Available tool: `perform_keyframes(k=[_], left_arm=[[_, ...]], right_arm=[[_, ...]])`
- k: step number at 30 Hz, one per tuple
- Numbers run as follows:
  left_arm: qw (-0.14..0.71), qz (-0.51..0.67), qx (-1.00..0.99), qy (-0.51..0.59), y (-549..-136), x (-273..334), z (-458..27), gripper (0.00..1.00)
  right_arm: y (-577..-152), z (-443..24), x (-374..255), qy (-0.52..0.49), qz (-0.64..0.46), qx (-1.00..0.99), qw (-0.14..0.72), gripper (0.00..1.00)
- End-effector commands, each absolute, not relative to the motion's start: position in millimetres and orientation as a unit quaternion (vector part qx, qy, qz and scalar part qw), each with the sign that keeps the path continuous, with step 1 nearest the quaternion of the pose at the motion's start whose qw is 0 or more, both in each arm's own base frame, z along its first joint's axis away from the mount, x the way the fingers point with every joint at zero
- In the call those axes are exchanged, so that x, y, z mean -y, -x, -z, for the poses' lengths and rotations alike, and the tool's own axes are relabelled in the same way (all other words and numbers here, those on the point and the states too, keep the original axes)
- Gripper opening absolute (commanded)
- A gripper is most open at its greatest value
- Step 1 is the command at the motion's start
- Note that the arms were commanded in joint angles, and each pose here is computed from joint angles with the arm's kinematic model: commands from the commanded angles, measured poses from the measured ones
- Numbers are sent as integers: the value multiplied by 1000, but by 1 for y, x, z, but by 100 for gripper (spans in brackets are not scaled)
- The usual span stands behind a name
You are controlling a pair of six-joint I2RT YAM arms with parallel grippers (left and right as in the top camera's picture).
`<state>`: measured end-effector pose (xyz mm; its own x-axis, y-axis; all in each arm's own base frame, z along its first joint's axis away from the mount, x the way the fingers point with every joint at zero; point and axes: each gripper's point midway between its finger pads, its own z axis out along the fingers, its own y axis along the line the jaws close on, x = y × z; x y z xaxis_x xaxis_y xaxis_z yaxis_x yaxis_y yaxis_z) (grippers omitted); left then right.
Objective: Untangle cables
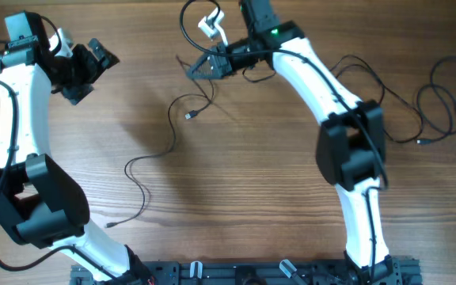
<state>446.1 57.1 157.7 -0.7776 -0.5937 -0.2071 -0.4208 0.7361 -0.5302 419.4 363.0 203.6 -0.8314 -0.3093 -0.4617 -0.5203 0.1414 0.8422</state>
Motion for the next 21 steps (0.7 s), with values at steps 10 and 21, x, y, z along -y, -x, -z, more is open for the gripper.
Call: perform_keyframes(k=[10, 21], left_arm=[[194, 416, -843, 279, -433, -74, -198, 100], [177, 352, -865, 312, -424, -91, -178, 100]], right_arm=[[-476, -438, -232, 237, -450, -714, 481, 4], [-467, -440, -234, 244, -446, -716, 478, 4]])
